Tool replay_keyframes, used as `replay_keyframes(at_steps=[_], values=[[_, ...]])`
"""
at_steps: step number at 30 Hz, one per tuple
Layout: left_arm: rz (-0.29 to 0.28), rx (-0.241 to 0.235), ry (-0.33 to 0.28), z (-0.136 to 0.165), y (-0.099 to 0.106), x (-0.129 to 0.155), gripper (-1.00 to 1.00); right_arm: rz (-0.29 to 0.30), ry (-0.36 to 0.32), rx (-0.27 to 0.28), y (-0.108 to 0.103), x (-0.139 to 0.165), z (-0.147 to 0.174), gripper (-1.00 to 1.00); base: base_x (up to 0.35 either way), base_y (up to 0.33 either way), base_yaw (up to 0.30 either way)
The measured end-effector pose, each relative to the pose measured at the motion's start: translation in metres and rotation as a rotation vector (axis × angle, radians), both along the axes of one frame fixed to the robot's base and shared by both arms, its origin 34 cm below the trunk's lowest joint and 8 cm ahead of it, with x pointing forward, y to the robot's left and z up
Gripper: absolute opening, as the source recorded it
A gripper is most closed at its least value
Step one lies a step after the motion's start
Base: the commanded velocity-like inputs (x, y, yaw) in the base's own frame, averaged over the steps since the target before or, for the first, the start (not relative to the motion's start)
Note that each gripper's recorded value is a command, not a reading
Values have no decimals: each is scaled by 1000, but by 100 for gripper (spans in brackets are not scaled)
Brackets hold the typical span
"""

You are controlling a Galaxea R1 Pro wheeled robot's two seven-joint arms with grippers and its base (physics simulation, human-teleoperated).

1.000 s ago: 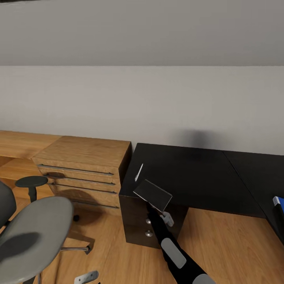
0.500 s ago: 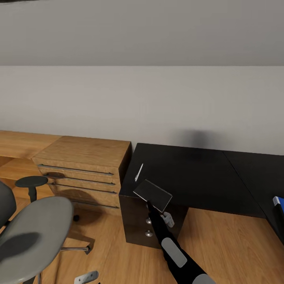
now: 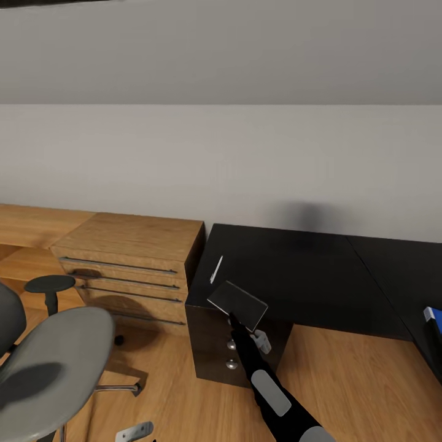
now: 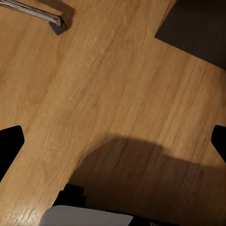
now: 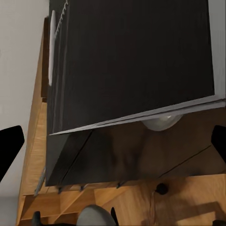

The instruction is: In the bedroom, organize the workspace by keeping the computer under the desk, ensuring the monitor is on the desk, placing the keyboard on the desk next to the monitor, placing the mouse on the desk next to the keyboard, moving the folder from the swivel chair onto the desk next to the mouse, stacking the notebook on top of the folder with the pen on top of the notebook, and positioning the swivel chair next to the desk.

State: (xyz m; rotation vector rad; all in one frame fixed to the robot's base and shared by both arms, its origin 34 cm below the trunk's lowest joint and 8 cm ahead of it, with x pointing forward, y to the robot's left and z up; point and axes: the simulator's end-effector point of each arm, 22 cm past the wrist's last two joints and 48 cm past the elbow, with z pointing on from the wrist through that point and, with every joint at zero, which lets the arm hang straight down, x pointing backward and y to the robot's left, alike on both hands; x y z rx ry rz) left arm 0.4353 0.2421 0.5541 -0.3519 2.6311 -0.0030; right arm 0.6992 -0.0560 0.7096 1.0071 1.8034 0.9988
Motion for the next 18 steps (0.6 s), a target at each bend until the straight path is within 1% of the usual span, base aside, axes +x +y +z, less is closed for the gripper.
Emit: replay_keyframes(at_steps=[18], values=[[1,3,0,0,3,0,100,3,-14,6,1,1,3,100,-7,-4,0]])
